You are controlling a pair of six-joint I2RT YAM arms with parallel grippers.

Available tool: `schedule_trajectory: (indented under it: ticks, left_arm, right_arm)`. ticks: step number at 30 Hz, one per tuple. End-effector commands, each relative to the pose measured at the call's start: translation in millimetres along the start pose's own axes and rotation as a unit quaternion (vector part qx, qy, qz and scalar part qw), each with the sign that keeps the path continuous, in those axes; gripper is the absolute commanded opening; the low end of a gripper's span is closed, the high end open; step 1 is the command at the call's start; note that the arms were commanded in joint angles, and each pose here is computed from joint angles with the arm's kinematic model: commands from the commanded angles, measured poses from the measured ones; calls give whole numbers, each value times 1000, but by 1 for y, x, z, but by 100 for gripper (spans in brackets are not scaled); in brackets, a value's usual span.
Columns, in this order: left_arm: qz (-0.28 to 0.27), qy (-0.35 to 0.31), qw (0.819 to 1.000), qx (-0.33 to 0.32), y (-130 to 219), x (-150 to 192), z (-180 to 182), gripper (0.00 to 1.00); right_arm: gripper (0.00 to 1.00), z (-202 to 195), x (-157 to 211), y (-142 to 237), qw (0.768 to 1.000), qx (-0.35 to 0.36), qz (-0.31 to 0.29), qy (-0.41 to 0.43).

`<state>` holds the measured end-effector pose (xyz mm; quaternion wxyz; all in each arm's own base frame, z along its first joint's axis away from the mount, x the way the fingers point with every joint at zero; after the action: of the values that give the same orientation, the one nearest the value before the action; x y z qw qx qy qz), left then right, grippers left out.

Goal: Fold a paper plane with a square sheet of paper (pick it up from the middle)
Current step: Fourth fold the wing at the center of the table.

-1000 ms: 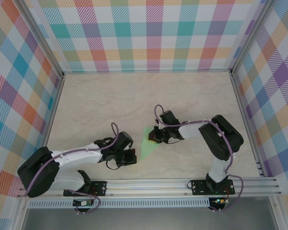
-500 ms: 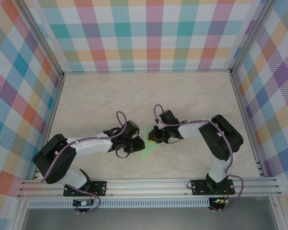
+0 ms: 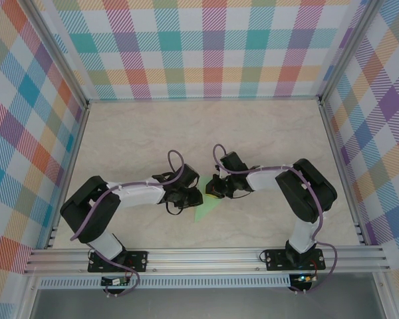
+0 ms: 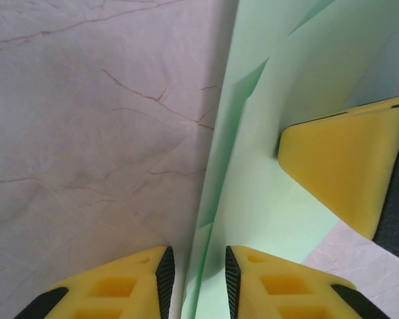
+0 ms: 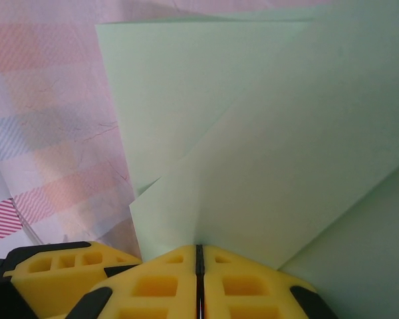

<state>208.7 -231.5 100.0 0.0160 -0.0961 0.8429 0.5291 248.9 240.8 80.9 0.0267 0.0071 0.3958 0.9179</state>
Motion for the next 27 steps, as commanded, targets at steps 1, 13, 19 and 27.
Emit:
schedule_trajectory:
  ticks: [1,13,19,27]
  left_arm:
    - [18,-8,999,-40,-11,2,12,28]
    - [58,-29,996,-68,-22,9,9,24]
    - [58,-46,995,-72,-21,11,-2,24]
    - [55,-55,994,-82,-18,12,-6,25]
  right_arm:
    - [11,5,-1,10,1000,24,-2,2]
    - [34,19,8,70,991,115,-66,-21]
    - [37,1,23,63,992,103,-52,-59]
    - [36,-9,25,45,994,74,-32,-75]
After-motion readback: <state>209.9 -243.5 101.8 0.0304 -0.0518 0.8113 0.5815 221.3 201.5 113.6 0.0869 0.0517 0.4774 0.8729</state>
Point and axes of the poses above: each hand's point on the last joint's axis, 136 mm out from that joint toward the fingers, its own y axis back along the fingers, its own z axis along the line the jaws close on, x = y × z, the point moved 9 cm from there along y, back along the fingers, and after that the axes turned 2 degrees about y, right-handed, at the moved point
